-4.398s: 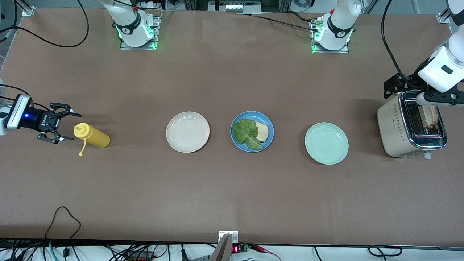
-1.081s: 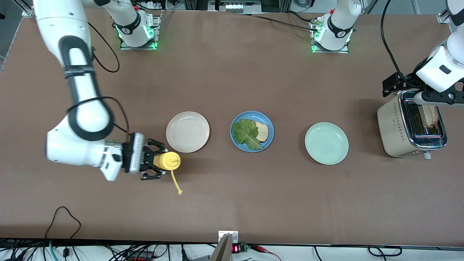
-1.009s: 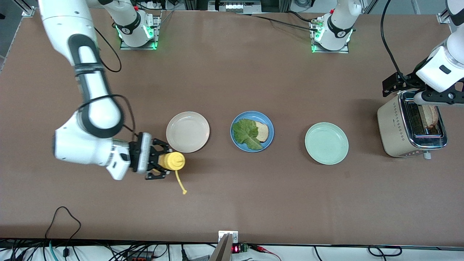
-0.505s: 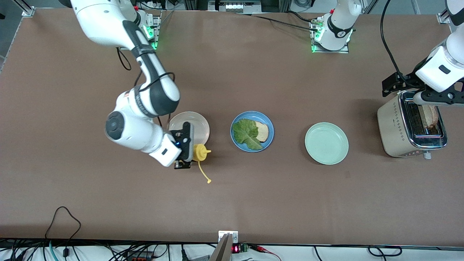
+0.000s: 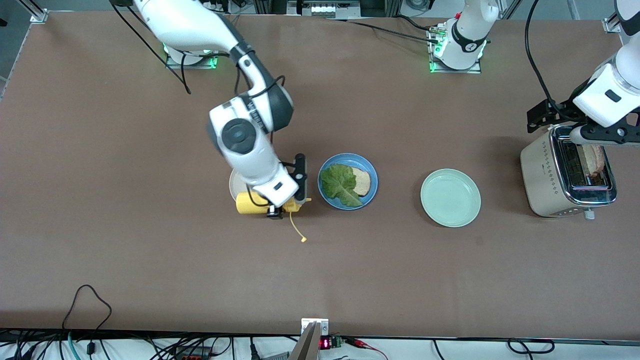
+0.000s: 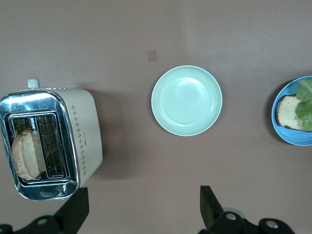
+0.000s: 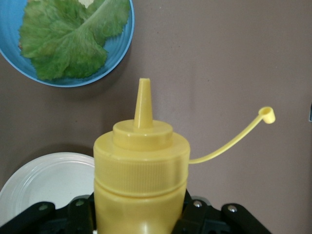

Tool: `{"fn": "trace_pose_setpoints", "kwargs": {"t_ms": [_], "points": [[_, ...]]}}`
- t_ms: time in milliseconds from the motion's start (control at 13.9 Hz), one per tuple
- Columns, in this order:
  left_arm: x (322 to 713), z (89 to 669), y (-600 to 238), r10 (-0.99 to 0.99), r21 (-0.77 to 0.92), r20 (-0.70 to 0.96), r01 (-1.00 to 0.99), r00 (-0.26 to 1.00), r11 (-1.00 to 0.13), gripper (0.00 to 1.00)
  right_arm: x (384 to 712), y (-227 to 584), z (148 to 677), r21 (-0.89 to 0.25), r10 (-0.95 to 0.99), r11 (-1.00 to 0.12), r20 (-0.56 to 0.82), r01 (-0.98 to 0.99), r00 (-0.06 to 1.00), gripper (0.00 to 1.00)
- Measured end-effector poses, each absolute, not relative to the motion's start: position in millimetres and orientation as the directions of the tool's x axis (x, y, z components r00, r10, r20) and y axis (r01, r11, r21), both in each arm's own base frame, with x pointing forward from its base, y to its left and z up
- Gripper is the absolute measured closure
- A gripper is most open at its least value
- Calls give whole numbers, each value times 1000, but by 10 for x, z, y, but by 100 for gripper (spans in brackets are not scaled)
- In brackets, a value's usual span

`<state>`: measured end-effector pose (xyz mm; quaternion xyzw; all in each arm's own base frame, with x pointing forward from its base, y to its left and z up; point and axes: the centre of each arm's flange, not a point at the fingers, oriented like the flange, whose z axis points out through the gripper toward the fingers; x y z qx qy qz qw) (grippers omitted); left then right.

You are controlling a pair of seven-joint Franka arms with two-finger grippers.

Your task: Make sandwich in blue plate with both arms

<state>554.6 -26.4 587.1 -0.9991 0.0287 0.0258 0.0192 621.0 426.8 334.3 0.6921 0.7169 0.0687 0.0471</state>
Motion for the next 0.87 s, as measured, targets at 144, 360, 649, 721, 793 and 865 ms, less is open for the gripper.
{"fn": "trace_pose_setpoints", "kwargs": {"t_ms": [144, 360, 649, 721, 793, 865], "points": [[5546, 5871, -266, -57, -37, -53, -59, 997, -998, 0, 5998, 4550, 3287, 204, 998, 50, -40, 978, -43, 46], [5546, 5870, -283, -60, -37, -53, -62, 997, -997, 0, 5748, 4842, 3097, 258, 988, 92, -140, 962, -57, 46], [5546, 5868, -286, -60, -37, -53, -62, 997, -997, 0, 5590, 4990, 2872, 275, 973, 136, -220, 952, -76, 46], [5546, 5868, -287, -60, -37, -53, -62, 997, -997, 0, 5574, 5003, 2842, 280, 969, 142, -234, 950, -76, 46], [5546, 5868, -287, -60, -37, -53, -62, 997, -997, 0, 5558, 5014, 2819, 283, 967, 144, -243, 948, -74, 46], [5546, 5868, -287, -60, -37, -53, -62, 997, -997, 0, 5544, 5025, 2803, 283, 966, 145, -249, 948, -74, 46]]}}
